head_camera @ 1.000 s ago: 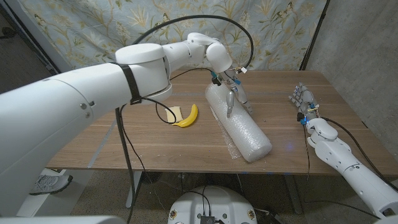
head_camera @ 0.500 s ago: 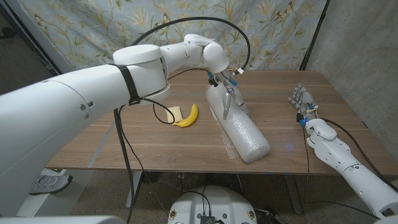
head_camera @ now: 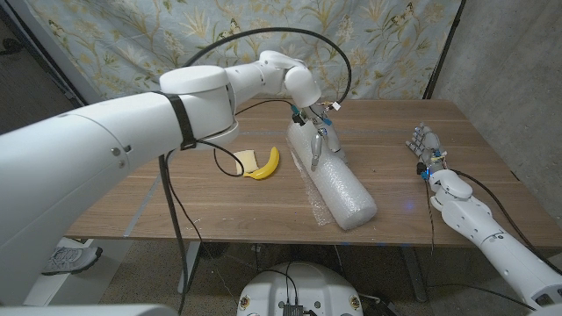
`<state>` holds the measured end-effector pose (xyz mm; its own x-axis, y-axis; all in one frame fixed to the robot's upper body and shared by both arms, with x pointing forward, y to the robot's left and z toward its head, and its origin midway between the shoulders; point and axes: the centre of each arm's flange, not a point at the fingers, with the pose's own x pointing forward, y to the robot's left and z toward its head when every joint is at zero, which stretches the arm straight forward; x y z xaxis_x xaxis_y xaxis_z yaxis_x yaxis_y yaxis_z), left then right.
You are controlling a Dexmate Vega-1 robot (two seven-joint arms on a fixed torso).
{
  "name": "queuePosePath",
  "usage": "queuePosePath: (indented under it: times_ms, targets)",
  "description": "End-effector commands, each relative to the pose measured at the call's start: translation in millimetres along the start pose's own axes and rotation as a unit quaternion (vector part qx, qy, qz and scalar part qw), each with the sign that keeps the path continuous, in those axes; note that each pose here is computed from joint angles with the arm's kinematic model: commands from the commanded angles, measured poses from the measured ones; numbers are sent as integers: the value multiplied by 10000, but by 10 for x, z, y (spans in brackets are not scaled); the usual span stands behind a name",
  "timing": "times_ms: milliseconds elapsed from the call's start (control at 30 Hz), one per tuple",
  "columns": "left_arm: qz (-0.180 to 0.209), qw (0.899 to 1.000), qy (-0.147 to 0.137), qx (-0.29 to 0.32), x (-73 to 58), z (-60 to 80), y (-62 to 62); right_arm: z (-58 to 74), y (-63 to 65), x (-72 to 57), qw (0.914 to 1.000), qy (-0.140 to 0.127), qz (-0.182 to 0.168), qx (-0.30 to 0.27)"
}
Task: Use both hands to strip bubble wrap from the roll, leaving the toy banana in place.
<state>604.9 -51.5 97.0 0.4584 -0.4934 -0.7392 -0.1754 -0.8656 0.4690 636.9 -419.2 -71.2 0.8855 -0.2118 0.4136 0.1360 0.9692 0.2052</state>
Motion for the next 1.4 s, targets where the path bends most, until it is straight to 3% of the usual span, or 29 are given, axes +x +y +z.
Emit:
queuePosePath:
  times_ms: [33,200,367,533,933,1400]
  targets:
    - [257,9988,-24,420,27,9,-98,-82,-51,1,9999,77,-84,62]
    - [660,9953,-103,703,17,10,-202,-102,-62,0,9999,91,-95,79]
    - [698,9948,-140,734,33,14,-269,-118,-78,3,9998,103,-118,105]
    - [759,9944,-199,708,36,31,-287,-137,-85,2,9998,121,-133,115]
    - [1061,9924,-8,619,114,-30,-308,-176,-105,-17,9997,155,-161,135]
    - [1563,9862,-119,527,124,34,-395,-228,-129,-60,9995,198,-171,166]
